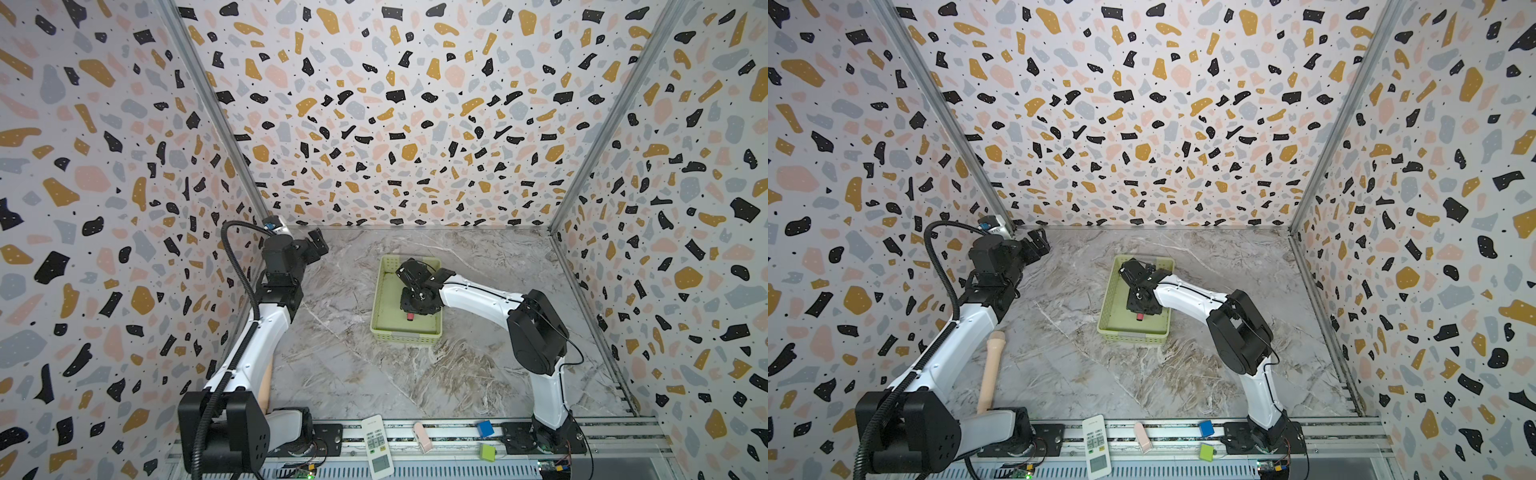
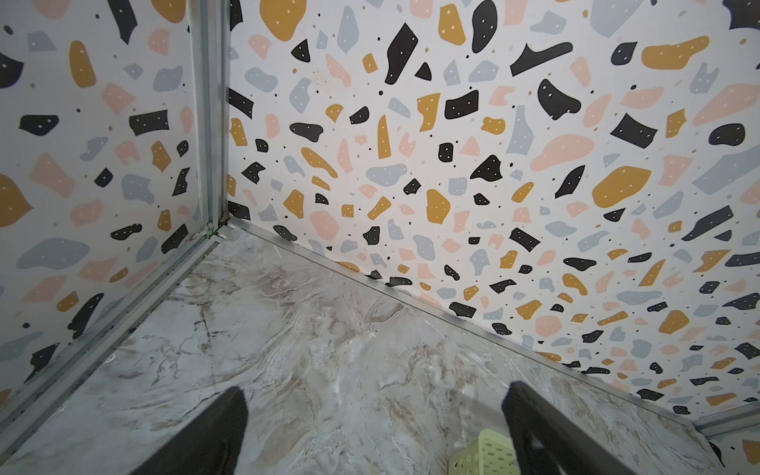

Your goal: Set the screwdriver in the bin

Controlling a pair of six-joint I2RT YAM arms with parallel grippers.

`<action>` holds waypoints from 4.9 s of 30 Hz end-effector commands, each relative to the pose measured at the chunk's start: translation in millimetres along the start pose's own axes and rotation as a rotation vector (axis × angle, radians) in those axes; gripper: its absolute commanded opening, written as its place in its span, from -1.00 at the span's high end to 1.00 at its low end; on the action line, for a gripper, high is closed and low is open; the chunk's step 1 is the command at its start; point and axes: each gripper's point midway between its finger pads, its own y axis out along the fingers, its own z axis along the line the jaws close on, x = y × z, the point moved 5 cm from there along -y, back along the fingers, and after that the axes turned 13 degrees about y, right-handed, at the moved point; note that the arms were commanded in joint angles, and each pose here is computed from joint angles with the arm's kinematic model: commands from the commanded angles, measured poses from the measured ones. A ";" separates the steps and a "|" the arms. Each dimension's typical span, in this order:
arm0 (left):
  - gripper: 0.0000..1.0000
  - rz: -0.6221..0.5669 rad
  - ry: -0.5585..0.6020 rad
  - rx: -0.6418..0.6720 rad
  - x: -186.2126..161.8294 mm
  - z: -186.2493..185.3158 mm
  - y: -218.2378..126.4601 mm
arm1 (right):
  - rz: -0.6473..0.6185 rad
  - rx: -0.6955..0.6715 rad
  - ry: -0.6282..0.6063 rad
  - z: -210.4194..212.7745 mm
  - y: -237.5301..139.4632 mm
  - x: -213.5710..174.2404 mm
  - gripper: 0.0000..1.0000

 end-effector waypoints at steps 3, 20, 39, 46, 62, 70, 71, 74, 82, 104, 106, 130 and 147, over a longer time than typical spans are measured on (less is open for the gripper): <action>-0.99 -0.035 -0.002 -0.013 10.4 0.0 -0.6 | 0.020 -0.015 -0.017 2.6 3.8 2.5 0.46; -0.99 -0.028 -0.004 0.002 9.5 5.4 1.2 | 0.041 -0.047 -0.007 -5.5 17.8 2.7 0.36; -0.99 -0.029 0.047 -0.039 7.6 10.0 3.6 | -0.189 0.069 -0.031 14.6 -73.5 41.4 0.28; -0.99 -0.061 0.099 -0.080 1.6 6.4 -2.4 | -0.414 0.040 -0.080 -2.1 -143.2 74.6 0.25; -0.99 -0.066 0.177 -0.078 -21.1 3.5 10.5 | -0.779 0.079 0.079 -176.6 -231.1 117.9 -0.92; -0.99 -0.116 0.290 -0.136 -27.4 -22.8 1.8 | -0.759 -0.043 0.197 -227.8 -221.9 113.9 -0.98; -0.99 -0.128 0.294 -0.139 -27.2 -25.0 -0.5 | -0.752 -0.044 0.198 -228.8 -222.6 113.4 -0.98; -0.99 -0.193 0.340 -0.122 -25.7 -32.4 -11.9 | -0.732 -0.018 0.161 -223.9 -227.3 112.1 -0.98; -0.99 -0.326 0.412 -0.050 -51.6 -39.1 -40.0 | -0.790 -0.016 0.068 -225.0 -223.8 111.7 -0.98; -0.99 -0.241 0.290 0.228 -124.6 20.2 -96.5 | -0.913 -0.060 -0.187 -234.5 -164.3 114.0 -0.98; -0.99 -0.232 0.300 0.251 -131.8 24.5 -96.4 | -0.935 -0.048 -0.257 -234.7 -151.3 110.9 -0.98; -0.99 -0.233 0.416 0.273 -171.9 30.9 -76.9 | -1.083 0.036 -0.385 -266.3 -95.6 93.4 -0.98; -0.99 -0.113 0.403 0.162 -180.9 35.8 -35.3 | -1.056 0.143 -0.367 -280.7 -89.5 93.1 -0.98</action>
